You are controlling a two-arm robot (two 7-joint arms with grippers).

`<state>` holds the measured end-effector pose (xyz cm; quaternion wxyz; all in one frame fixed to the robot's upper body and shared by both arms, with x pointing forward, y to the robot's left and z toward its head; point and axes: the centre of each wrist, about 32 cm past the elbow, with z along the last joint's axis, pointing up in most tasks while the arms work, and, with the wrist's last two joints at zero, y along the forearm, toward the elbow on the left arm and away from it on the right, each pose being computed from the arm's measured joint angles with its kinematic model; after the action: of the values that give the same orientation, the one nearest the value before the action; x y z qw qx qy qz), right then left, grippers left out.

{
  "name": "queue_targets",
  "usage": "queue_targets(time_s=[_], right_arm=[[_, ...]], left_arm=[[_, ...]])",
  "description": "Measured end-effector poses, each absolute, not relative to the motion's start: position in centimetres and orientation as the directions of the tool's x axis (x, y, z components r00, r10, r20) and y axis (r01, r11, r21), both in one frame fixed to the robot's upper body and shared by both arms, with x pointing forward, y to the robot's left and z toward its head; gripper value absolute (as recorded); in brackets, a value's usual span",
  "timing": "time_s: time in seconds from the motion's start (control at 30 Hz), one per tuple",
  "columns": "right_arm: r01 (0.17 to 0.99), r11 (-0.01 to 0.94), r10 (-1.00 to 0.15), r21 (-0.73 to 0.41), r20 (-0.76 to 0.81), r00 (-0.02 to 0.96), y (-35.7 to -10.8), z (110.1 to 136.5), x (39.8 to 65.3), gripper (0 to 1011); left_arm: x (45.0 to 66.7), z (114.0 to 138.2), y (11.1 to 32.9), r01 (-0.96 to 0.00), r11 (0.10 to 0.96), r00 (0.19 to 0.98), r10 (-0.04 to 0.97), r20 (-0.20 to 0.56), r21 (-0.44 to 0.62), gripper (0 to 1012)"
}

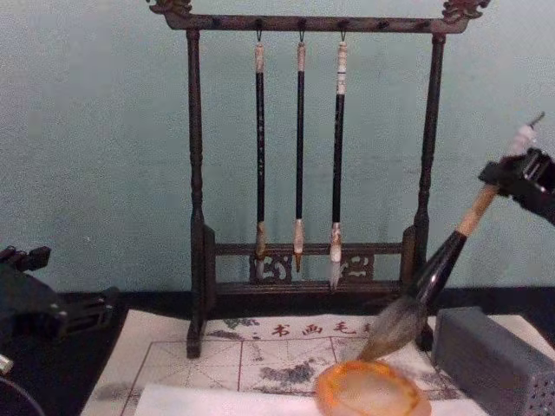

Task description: Pick up the brush from the inkstone, write on the paper, then place the brush back to its original position.

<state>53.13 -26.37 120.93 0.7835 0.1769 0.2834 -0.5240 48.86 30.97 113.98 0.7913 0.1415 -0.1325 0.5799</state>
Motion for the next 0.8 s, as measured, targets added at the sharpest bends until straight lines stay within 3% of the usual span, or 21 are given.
queue_targets(time_s=[0.3, 0.8], right_arm=[[0.938, 0.33, -0.705, -0.104, -0.688, 0.173, -26.1, 120.3, 53.4, 200], [0.937, 0.314, -0.69, -0.153, -0.714, 0.115, -25.6, 119.4, 54.0, 200]], left_arm=[[48.9, 114.0, 31.0, -0.955, 0.287, 0.292, 0.88, 0.374, 0.07, 1001], [48.9, 114.0, 31.0, -0.955, 0.287, 0.292, 0.88, 0.374, 0.07, 1001]])
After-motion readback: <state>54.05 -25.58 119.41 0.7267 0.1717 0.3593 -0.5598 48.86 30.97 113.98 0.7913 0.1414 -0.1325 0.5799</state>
